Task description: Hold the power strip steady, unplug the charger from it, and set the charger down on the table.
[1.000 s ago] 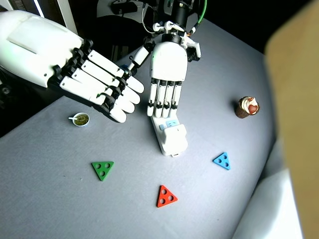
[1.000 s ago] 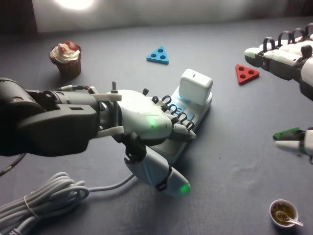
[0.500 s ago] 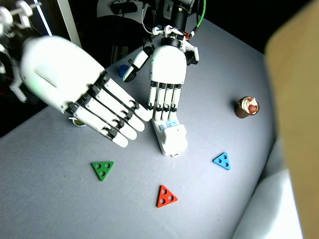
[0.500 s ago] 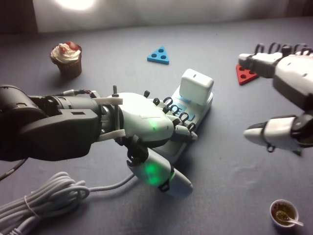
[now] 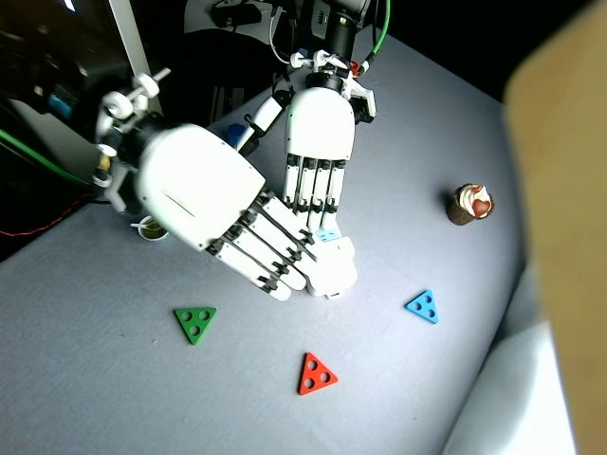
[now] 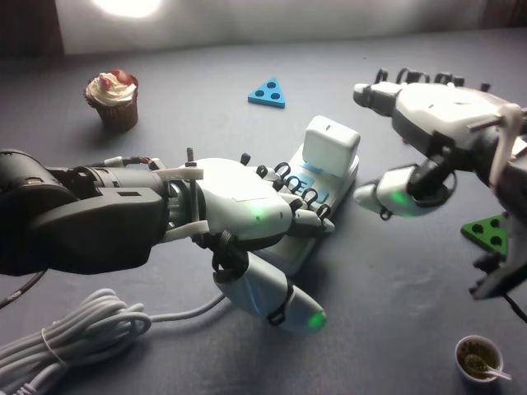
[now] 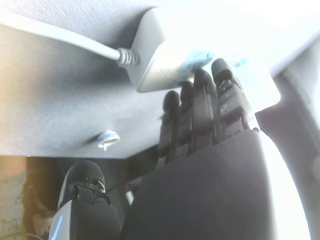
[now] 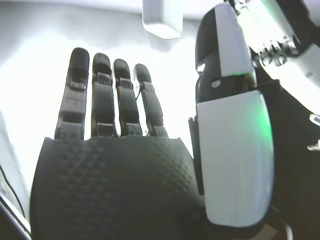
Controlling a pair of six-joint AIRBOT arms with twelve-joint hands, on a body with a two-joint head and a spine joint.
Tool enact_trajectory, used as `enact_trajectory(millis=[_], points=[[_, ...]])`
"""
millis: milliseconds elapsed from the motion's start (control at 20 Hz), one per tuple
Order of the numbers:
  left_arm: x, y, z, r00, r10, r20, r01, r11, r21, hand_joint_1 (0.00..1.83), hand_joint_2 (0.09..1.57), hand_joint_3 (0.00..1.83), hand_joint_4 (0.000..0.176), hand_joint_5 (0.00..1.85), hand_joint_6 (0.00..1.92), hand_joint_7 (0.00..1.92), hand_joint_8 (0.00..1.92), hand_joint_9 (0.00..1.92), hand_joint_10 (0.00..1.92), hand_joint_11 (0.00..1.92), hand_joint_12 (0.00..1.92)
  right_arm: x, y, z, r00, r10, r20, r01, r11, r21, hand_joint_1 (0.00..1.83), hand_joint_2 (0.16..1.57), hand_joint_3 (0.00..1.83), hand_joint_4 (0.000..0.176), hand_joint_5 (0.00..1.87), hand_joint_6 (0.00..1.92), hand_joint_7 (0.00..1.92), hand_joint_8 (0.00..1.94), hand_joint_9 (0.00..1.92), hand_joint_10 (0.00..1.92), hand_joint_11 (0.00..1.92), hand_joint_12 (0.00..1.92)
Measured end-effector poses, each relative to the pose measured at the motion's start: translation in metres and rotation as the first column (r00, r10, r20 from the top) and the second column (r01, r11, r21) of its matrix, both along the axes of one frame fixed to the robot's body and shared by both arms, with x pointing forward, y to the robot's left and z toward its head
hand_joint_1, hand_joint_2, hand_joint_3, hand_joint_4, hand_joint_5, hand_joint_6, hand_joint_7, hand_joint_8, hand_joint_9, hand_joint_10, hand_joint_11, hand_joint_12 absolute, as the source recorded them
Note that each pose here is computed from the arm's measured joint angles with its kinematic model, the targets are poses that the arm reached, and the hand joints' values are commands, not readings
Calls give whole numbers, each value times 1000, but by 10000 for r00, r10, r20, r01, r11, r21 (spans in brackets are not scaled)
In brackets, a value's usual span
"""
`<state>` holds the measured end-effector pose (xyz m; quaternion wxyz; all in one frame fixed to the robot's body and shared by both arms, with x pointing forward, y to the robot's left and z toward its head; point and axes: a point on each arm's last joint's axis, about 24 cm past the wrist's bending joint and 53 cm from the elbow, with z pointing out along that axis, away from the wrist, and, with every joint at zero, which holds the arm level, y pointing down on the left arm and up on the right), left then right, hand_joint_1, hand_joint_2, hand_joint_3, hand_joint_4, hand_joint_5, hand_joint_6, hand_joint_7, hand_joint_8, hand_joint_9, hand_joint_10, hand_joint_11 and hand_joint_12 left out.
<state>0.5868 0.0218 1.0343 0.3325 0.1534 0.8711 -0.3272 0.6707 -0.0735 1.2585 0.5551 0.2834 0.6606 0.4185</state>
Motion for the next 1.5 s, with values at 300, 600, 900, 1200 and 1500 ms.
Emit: enact_trajectory(millis=[300, 600, 900, 1200, 1500], points=[[-1, 1, -2, 9999, 46, -102, -46, 10000, -20, 71, 1061, 2, 0, 161, 3, 160, 4, 134, 4, 19, 238, 24, 1, -7, 9983, -435, -400, 459, 9972, 595, 1120, 1017, 1, 0, 174, 1, 157, 0, 170, 1, 0, 531], [-3, 1, -4, 9999, 35, -136, -35, 10000, -13, 55, 1059, 0, 0, 121, 0, 127, 6, 102, 6, 7, 151, 44, 11, -4, 9976, -370, -589, 470, 9830, 1776, 1084, 1019, 2, 0, 155, 0, 162, 0, 174, 2, 0, 561], [-3, 1, -4, 9999, 62, -156, -63, 10000, -41, 62, 1058, 0, 0, 138, 5, 137, 6, 112, 6, 30, 163, 61, 27, -9, 9969, -235, -750, 392, 9759, 2147, 1063, 1041, 4, 0, 175, 3, 185, 3, 194, 4, 0, 626], [-3, 1, -4, 9998, 75, -179, -76, 10000, -58, 55, 1063, 1, 0, 139, 1, 136, 1, 107, 2, 22, 160, 76, 35, -8, 9980, -282, -574, 395, 9775, 2070, 1044, 1062, 7, 0, 180, 0, 193, 0, 205, 1, 0, 653], [-3, 0, -3, 9999, 67, -156, -67, 10000, -60, 53, 1072, 3, 0, 134, 0, 134, 0, 105, 0, 15, 158, 83, 35, -14, 9978, -359, -563, 462, 9799, 1940, 1081, 1049, 0, 0, 232, 2, 255, 2, 262, 3, 8, 742]])
